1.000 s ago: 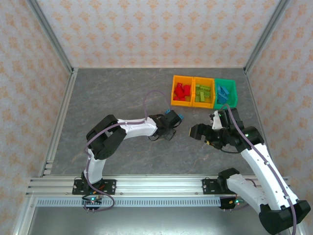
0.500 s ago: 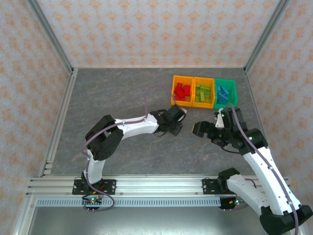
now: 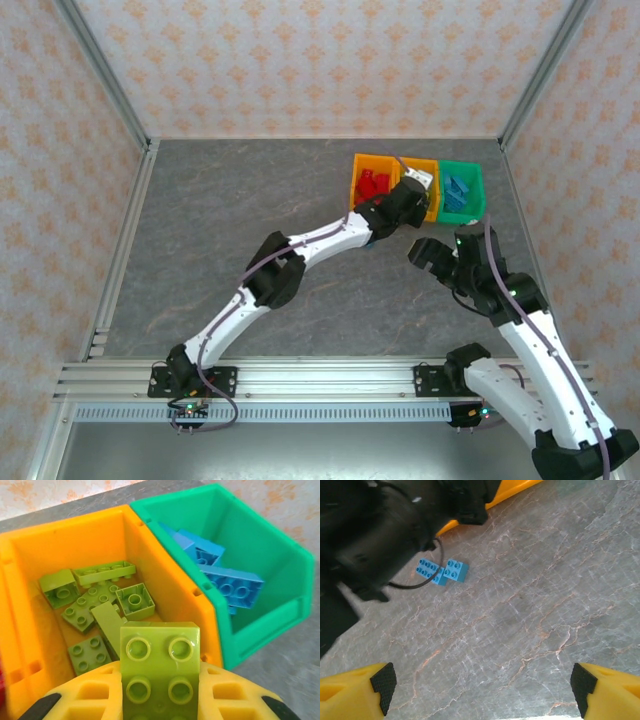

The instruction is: Sort the legos into containers by color

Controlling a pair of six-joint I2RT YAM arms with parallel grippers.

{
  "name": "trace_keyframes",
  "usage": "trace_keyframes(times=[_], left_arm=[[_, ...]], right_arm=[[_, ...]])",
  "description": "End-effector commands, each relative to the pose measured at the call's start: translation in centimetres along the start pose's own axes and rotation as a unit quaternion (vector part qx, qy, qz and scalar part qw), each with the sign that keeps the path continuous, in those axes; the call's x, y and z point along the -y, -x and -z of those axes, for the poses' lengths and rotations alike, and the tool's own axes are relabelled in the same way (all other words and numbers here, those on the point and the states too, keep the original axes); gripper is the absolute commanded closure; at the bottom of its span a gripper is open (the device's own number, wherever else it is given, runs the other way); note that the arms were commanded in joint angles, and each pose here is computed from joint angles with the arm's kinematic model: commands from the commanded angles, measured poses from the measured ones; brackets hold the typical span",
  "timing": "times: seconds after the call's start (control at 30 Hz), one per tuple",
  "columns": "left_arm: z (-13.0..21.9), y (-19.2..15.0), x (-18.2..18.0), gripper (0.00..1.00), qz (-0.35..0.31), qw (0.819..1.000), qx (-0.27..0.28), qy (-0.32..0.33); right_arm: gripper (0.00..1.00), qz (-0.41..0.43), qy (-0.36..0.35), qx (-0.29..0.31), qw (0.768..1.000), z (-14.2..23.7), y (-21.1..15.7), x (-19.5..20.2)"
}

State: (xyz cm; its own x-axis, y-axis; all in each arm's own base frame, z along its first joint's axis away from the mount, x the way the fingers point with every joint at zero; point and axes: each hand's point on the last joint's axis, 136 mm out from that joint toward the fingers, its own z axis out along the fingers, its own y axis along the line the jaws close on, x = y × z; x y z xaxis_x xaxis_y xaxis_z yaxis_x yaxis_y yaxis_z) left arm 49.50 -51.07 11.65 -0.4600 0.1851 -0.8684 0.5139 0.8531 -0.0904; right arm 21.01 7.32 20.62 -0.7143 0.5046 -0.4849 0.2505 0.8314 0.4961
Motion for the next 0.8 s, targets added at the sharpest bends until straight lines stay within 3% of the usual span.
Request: trace_keyframes(times=[0.0,0.1,0.23,0.4,0.5,0.6,0.77], left_arm=[[0.6,4.9,-1.6,0.64,0.000,0.997,0.060,0.039],[0.9,5.8,-2.0,0.52,0.006,0.997,0.066,0.044],[3.8,8.0,-1.1,0.49,0.011,0.997,0.075,0.025],[10.1,10.3,0.3,0.49,0.013,0.993,0.117,-0.020],[15.0,10.6,-0.7,0.49,0.034,0.991,0.129,-0.019],[20.8,9.7,-2.3,0.49,0.048,0.988,0.146,-0.015],[28.3,4.0,-3.5,0.48,0.024,0.994,0.098,-0.032]], right_arm=[[0.08,-0.008,-0.015,0.018,1.000,0.5,-0.2,1.3],[0.08,-0.008,-0.018,0.014,1.000,0.4,-0.6,1.7],[0.08,-0.008,-0.020,0.008,1.000,-0.1,-0.8,1.7],[0.08,-0.005,-0.017,-0.003,1.000,-1.2,-0.7,1.1],[0.08,-0.003,-0.016,-0.009,1.000,-1.7,-0.4,0.6],[0.08,0.004,-0.025,-0.013,1.000,-2.9,-0.2,0.6],[0.08,0.037,-0.105,-0.046,0.993,-7.1,0.2,2.0]])
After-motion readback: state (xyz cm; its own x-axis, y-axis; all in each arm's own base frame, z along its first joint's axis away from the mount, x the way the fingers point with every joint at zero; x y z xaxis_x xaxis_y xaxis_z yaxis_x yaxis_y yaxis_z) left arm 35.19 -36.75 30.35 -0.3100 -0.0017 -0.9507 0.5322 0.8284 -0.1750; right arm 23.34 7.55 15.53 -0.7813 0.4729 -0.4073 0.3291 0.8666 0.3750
